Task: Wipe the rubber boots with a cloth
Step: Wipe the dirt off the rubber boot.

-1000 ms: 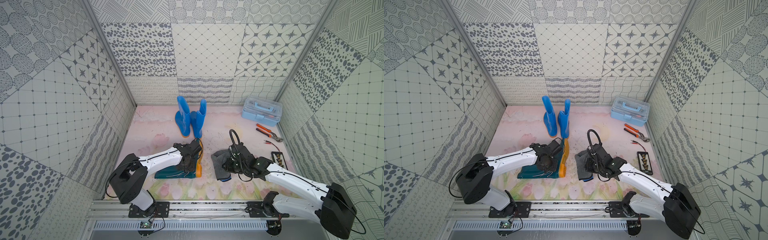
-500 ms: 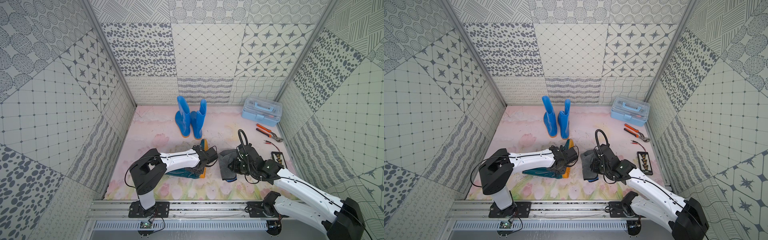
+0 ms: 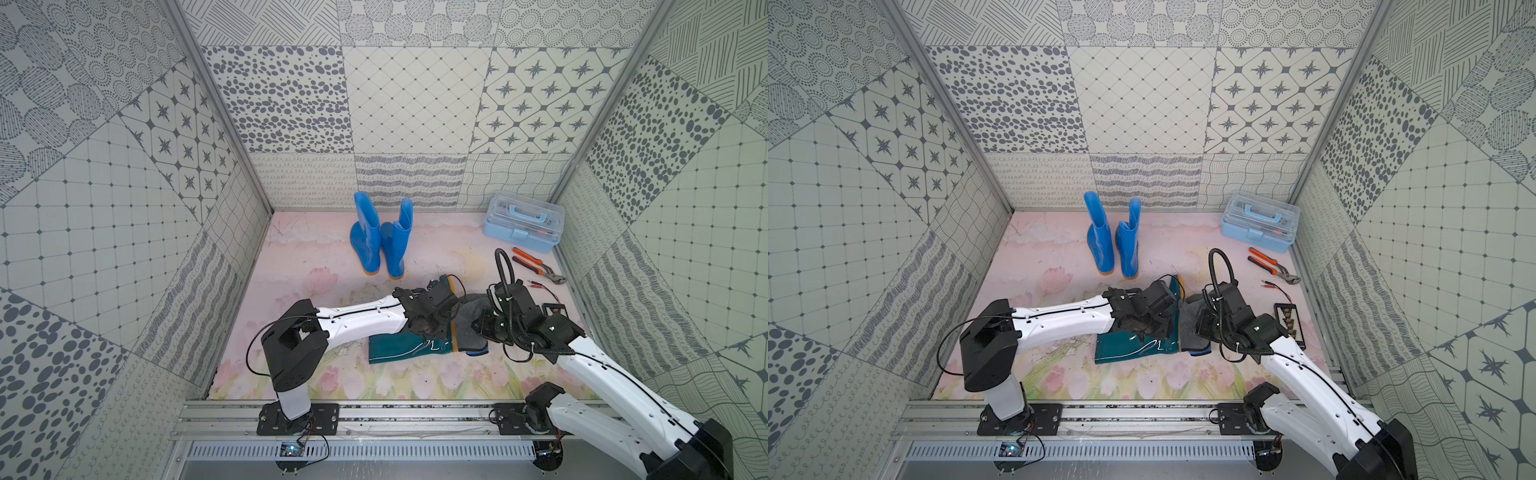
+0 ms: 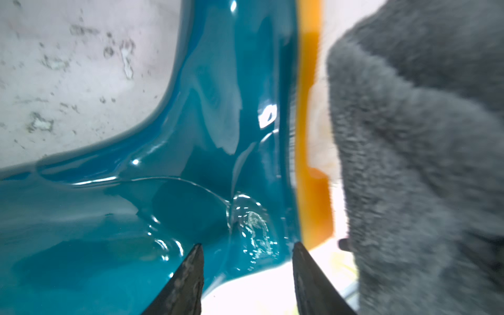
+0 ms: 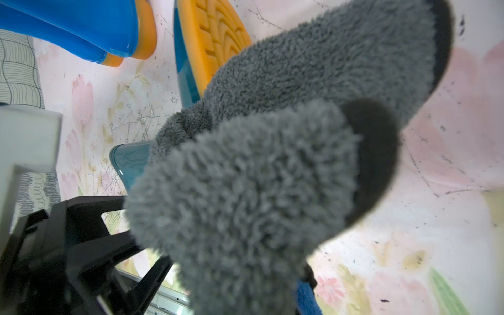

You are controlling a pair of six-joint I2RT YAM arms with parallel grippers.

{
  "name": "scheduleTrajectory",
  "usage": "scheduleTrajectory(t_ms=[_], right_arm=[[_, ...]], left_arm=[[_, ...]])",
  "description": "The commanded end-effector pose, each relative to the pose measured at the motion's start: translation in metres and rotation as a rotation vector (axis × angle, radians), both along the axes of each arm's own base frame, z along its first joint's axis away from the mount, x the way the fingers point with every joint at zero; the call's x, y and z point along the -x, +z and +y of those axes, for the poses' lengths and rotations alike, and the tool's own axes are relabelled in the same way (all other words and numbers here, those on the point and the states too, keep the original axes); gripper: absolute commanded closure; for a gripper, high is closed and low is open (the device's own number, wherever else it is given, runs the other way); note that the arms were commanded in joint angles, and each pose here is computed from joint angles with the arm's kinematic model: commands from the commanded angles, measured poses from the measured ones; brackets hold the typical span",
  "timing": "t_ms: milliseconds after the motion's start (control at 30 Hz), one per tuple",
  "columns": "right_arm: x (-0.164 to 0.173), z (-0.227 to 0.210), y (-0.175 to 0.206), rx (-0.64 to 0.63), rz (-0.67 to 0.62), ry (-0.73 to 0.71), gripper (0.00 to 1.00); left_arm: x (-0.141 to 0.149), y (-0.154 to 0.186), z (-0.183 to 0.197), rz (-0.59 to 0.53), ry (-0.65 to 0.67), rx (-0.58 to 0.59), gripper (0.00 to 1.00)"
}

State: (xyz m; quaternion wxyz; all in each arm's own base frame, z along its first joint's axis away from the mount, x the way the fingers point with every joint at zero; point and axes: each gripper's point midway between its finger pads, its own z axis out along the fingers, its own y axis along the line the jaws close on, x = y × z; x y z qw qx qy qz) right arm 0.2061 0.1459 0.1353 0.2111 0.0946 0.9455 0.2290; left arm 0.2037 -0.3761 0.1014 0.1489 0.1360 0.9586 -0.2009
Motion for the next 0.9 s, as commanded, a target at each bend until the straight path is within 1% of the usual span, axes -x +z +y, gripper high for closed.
scheduleTrajectory(t_ms=[0, 100, 167, 233, 367, 433, 533, 667, 700, 767, 867], right_arm=[[-0.012, 0.004, 0.027, 0.022, -0.073, 0.033, 0.96], [-0.016, 0.022, 0.034, 0.057, -0.096, 0.083, 0.96], [-0.017, 0.042, 0.035, 0.079, -0.108, 0.132, 0.97], [-0.017, 0.075, 0.030, 0.070, -0.103, 0.198, 0.97], [-0.016, 0.141, 0.019, 0.031, -0.121, 0.285, 0.99], [-0.015, 0.176, 0.011, 0.007, -0.115, 0.338, 0.99], [-0.012, 0.217, -0.005, -0.014, -0.078, 0.407, 1.00], [-0.008, 0.251, -0.024, -0.044, -0.029, 0.450, 1.00], [-0.009, 0.254, -0.029, -0.043, -0.018, 0.448, 1.00], [-0.010, 0.253, -0.037, -0.028, -0.005, 0.443, 1.00], [-0.010, 0.243, -0.046, -0.015, 0.015, 0.419, 1.00]], left_arm=[[-0.011, 0.031, 0.030, -0.041, 0.017, 0.055, 0.44], [-0.019, 0.031, 0.088, -0.052, 0.114, 0.040, 0.42], [-0.021, 0.023, 0.124, -0.033, 0.174, 0.044, 0.40], [-0.018, 0.018, 0.150, -0.010, 0.215, 0.102, 0.39], [-0.008, 0.003, 0.183, 0.060, 0.301, 0.243, 0.38], [0.000, -0.005, 0.190, 0.091, 0.323, 0.315, 0.41], [0.007, -0.014, 0.183, 0.141, 0.301, 0.457, 0.43], [0.013, -0.017, 0.167, 0.197, 0.249, 0.584, 0.45], [0.013, -0.017, 0.166, 0.197, 0.246, 0.594, 0.45], [0.013, -0.023, 0.169, 0.193, 0.259, 0.576, 0.45], [0.014, -0.033, 0.169, 0.215, 0.261, 0.559, 0.44]])
